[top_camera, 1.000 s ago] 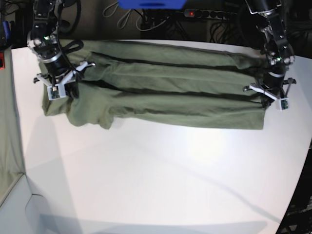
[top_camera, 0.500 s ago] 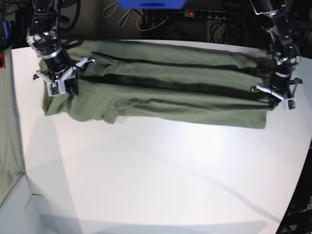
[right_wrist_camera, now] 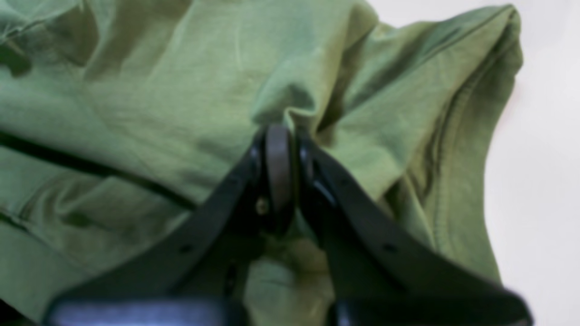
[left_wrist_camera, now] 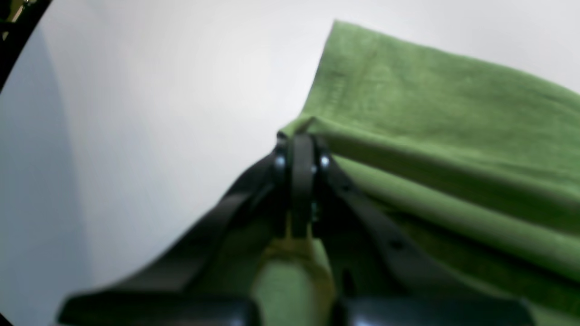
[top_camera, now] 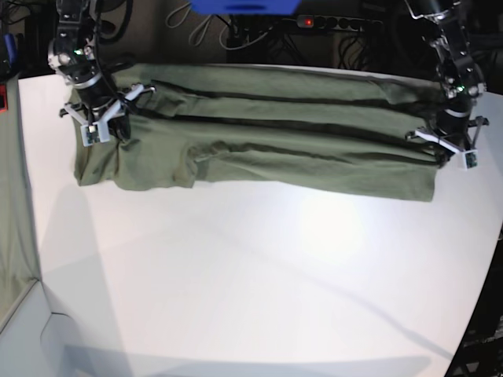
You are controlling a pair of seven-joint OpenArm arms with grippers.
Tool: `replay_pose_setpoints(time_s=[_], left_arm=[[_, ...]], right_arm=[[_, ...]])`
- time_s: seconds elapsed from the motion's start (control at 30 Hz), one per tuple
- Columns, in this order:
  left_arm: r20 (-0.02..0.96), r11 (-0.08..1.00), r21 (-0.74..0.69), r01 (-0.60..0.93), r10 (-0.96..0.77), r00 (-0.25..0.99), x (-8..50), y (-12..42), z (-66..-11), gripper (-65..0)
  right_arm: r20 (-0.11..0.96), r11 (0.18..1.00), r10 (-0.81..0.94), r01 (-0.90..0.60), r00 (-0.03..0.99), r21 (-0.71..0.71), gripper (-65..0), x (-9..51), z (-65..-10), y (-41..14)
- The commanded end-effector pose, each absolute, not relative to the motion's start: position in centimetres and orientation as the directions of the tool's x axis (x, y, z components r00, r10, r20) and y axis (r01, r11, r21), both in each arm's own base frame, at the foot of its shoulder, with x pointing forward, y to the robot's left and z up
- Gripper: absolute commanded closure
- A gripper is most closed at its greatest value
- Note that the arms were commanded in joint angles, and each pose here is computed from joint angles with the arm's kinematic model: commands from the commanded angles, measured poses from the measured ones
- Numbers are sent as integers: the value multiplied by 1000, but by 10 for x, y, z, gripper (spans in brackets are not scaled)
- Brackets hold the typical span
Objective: Layout the t-shirt on the table in an organized manner, then fold the t-shirt properly
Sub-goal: 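Hold the folded edge with both grippers and adjust it flat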
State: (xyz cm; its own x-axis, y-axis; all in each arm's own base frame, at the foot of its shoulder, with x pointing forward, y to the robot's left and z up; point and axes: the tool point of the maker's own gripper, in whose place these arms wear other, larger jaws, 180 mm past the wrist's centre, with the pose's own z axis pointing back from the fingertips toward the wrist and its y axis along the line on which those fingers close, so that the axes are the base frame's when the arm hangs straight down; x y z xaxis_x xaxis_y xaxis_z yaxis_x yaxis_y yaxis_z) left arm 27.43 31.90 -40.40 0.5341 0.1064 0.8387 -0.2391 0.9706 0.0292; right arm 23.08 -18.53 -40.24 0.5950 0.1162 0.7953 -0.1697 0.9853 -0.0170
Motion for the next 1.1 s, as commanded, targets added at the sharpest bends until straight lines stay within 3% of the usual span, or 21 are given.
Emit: replay_pose_setpoints(time_s=[0.0,0.27,0.43,0.53,0.73,1.07], left_arm=[[864,969,41,-243,87,495,282,325,-391,0],[849,970,44,-240,90,520,271,324,-399,-9],[798,969,46,-241,110,593,263,324,-411,-147],[795,969,46,-242,112,596,262,324,-412,-224],[792,969,46,-243,113,600,262,324,-411,-237],[796,969,47,-244,111,594,262,325,-409,-242]], right_arm=[[816,985,118,-172,566,-23,0,237,-395,-187],[805,985,112,-169,582,-15,0,234,-402,-187],[804,985,114,-173,584,-13,0,233,-402,-186],[804,985,114,-173,584,-13,-65,233,-402,-186],[807,985,115,-171,580,-17,-240,233,-400,-187],[811,985,115,-170,573,-20,-264,235,-398,-187]])
